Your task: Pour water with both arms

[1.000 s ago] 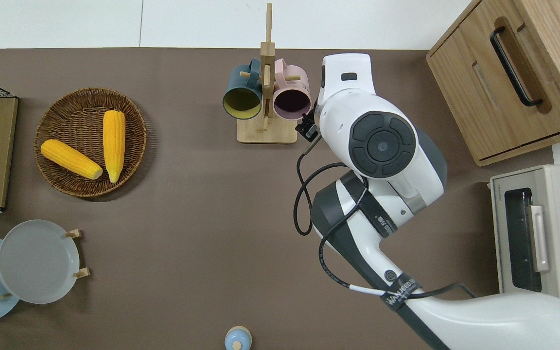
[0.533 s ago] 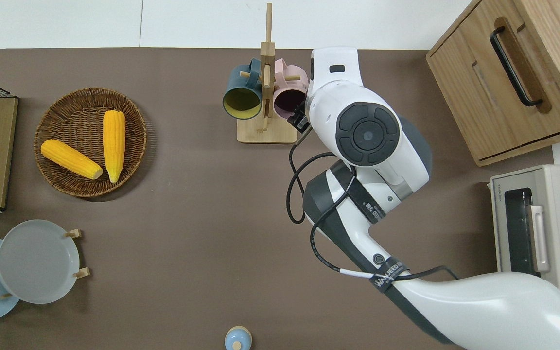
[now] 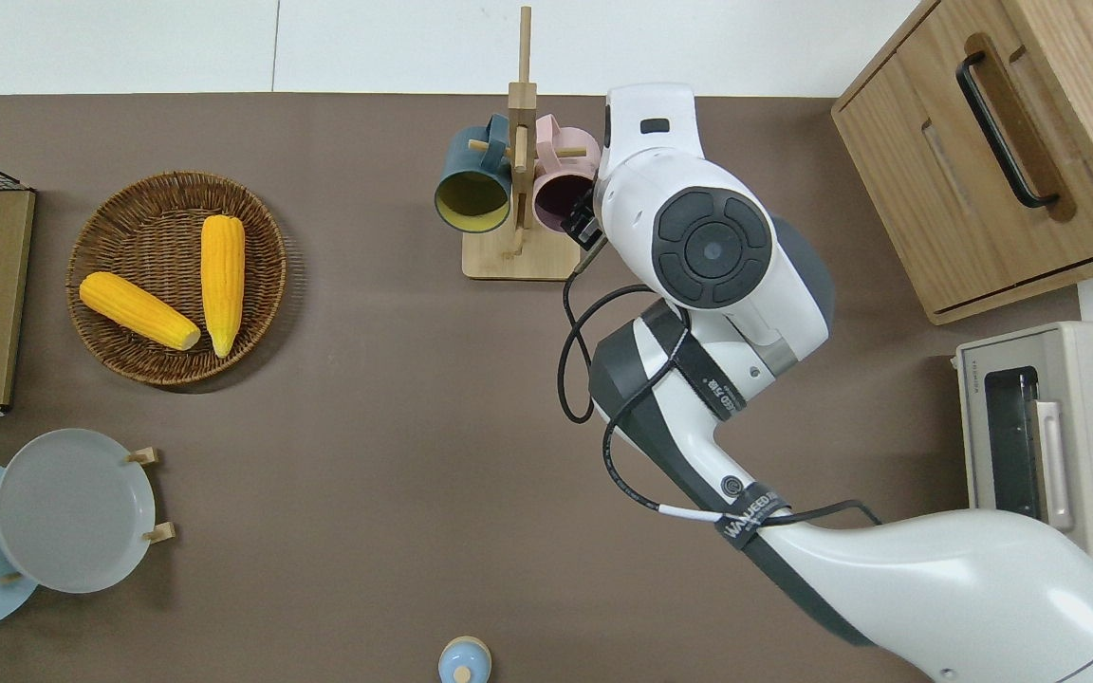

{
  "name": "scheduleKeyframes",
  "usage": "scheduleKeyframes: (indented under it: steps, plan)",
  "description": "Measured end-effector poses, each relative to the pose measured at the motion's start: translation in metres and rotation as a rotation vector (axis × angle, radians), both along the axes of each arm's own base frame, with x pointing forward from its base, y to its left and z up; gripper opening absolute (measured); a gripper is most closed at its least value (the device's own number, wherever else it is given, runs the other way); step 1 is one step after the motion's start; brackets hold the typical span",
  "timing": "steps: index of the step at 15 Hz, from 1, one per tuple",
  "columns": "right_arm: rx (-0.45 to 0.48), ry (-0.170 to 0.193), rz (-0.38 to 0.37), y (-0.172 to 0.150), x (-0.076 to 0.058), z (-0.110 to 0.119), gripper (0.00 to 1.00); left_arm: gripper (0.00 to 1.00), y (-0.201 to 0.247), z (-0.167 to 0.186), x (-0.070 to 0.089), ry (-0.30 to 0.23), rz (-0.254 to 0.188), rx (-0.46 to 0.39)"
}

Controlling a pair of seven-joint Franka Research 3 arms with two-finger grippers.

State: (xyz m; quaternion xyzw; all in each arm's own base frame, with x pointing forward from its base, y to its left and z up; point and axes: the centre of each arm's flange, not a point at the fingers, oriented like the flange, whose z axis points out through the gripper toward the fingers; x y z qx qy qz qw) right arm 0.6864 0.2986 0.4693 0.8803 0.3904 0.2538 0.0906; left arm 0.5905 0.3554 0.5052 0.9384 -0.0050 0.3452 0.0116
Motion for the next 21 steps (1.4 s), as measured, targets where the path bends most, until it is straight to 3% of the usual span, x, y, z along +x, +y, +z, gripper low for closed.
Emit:
scheduleKeyframes:
  steps: [2, 10, 12, 16, 19, 20, 21]
  plan:
    - [-0.001, -0.001, 0.005, 0.003, 0.001, -0.002, 0.92, 1.00, -0.004, -0.002, 0.004, -0.023, 0.007, -0.015]
    - [-0.017, -0.011, 0.020, 0.006, 0.006, -0.015, 0.78, 1.00, -0.002, -0.015, 0.008, -0.019, 0.013, -0.024]
    - [-0.016, -0.010, 0.022, 0.007, 0.006, -0.017, 0.60, 1.00, -0.002, -0.013, 0.009, -0.023, 0.011, -0.021]
    - [-0.015, -0.013, 0.022, 0.007, 0.006, -0.015, 0.56, 0.99, -0.007, -0.016, 0.015, -0.034, 0.011, -0.013]
    - [-0.015, -0.014, 0.024, 0.008, 0.006, -0.015, 0.52, 0.78, -0.010, -0.017, 0.018, -0.043, 0.013, -0.023]
    - [-0.014, -0.014, 0.025, 0.009, 0.006, -0.015, 0.47, 0.63, -0.008, -0.016, 0.017, -0.045, 0.019, -0.021]
    - [-0.014, -0.014, 0.027, 0.011, 0.005, -0.015, 0.46, 0.63, -0.008, -0.017, 0.017, -0.046, 0.020, -0.022]
